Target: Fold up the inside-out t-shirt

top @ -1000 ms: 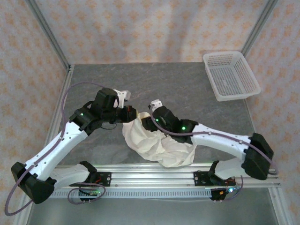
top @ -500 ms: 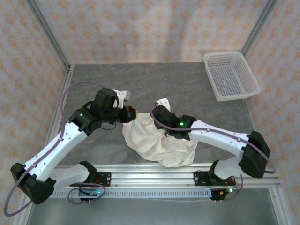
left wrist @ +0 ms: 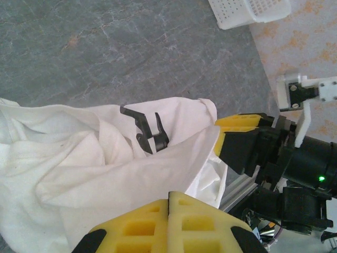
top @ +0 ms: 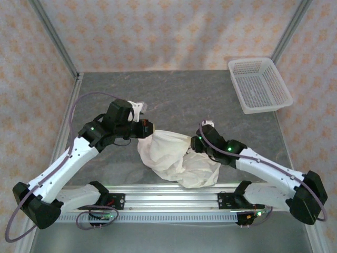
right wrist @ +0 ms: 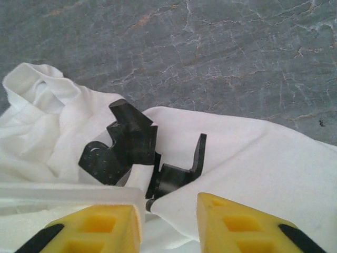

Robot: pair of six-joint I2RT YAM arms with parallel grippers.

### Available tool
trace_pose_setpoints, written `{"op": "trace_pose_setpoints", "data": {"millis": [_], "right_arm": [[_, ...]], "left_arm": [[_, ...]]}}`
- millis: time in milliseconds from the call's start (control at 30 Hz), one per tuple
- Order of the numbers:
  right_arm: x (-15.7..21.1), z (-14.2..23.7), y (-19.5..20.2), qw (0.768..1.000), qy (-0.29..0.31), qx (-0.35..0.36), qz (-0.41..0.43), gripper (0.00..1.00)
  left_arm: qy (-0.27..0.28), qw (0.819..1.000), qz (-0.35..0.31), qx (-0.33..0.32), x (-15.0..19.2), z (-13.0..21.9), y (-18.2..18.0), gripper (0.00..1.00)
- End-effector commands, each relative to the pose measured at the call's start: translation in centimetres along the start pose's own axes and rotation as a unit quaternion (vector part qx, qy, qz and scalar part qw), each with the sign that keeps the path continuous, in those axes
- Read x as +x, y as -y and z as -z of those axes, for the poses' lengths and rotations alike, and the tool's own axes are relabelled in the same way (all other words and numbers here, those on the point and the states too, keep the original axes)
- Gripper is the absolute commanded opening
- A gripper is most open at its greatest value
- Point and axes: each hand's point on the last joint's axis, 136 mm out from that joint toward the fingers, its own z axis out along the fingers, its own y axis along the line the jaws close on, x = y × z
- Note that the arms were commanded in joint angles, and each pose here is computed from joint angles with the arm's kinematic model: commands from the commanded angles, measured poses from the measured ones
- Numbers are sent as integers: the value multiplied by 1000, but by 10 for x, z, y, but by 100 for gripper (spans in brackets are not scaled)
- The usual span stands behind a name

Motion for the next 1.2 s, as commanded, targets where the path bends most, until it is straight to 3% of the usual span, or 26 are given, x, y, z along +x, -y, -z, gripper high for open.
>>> {"op": "trace_pose_setpoints", "data": {"millis": [0, 67, 167, 267, 433, 467, 533, 600, 667, 733, 767, 833, 867, 933, 1033, 1167], "right_arm": [[6, 7, 11, 1000, 0, -4, -6, 14], [-6, 15, 9, 999, 29, -19, -21, 0], [-35, 25, 17, 992, 95, -32, -83, 0], [-75, 42, 39, 975, 164, -22, -146, 0], [-139, 95, 103, 930, 286, 53, -226, 0], [-144, 101, 113, 926, 294, 71, -228, 0], [-129, 104, 144, 915, 277, 158, -248, 0], [-91, 110, 182, 881, 248, 266, -303, 9], [-51, 121, 207, 851, 213, 343, -336, 28], [-38, 127, 207, 852, 194, 350, -338, 36], [-43, 125, 199, 867, 190, 322, -330, 39], [-75, 101, 141, 940, 170, 151, -253, 40], [-88, 90, 102, 962, 156, 54, -219, 41], [-99, 79, 48, 982, 115, -16, -149, 47], [-92, 42, -23, 999, 37, -17, 27, 55], [-68, -27, -101, 983, -95, -58, 144, 63]], "left_arm": [[-5, 1000, -3, -17, 2, -2, -9, 0], [-1, 1000, 1, 2, -2, -6, -1, 0], [8, 997, -15, 72, -18, -15, 41, 0], [12, 987, -81, 138, -25, -21, 111, 0], [-12, 963, -180, 202, 16, -50, 211, 0], [-11, 958, -202, 205, 26, -54, 220, 9], [8, 951, -245, 188, 37, -53, 225, 46], [47, 955, -245, 162, 29, -44, 211, 66], [100, 961, -228, 117, 10, -25, 183, 79], [137, 970, -192, 57, -9, -9, 142, 88], [148, 975, -166, 20, -18, -3, 116, 90], [158, 980, -103, -61, -31, 14, 58, 90], [158, 980, -82, -91, -33, 21, 32, 90], [167, 976, -55, -127, -33, 39, -5, 90], [176, 968, -54, -170, -28, 66, -34, 90], [173, 958, -68, -217, -18, 95, -51, 90]]}}
